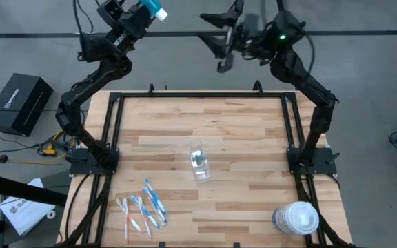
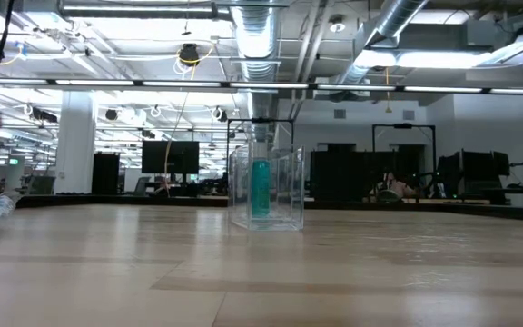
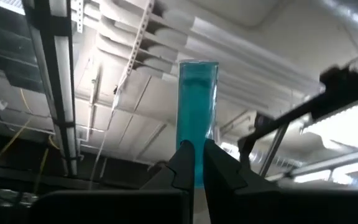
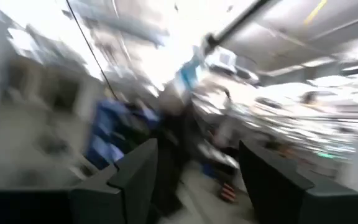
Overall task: Pick & Place toothbrushing station
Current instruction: Put the blue mouthwash bottle into the transparent organizer
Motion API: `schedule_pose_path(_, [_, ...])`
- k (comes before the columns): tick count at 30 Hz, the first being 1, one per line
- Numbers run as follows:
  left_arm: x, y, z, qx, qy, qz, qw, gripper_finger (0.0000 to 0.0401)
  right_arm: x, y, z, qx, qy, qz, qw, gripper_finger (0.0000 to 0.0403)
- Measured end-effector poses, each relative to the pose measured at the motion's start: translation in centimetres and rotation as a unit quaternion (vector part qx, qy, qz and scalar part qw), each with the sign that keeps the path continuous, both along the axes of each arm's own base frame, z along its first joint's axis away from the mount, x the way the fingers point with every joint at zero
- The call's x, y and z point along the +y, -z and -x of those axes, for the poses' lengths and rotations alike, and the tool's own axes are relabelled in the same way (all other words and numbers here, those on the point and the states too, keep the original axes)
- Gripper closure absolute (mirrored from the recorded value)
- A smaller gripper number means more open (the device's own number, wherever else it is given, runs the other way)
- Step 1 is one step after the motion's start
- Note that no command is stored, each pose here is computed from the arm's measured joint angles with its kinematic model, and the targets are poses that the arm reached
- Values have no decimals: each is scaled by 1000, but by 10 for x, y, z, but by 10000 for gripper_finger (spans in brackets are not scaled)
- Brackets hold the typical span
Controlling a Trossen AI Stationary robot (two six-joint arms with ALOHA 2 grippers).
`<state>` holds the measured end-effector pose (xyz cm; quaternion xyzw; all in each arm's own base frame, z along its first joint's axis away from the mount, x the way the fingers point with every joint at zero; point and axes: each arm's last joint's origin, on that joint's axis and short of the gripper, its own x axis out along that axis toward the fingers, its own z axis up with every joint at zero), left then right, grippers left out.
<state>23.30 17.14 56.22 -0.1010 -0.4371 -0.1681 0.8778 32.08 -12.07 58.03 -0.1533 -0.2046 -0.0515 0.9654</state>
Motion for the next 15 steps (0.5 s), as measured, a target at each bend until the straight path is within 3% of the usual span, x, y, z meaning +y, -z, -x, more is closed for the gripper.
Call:
schedule_pose_path(4, [3,3,-4,30,-20,-23,999,396,5,-10,5,-44,-104,-69,991,188])
schedule_pose_path(8, [5,5,-8,47,-34,-27,998,396,9,-16,6,-78,-164,-114,977,188])
schedule_pose_path(15, [1,4,-13,34,-28,-7,999,396,13,-11,0,-54,-195,-148,968,188])
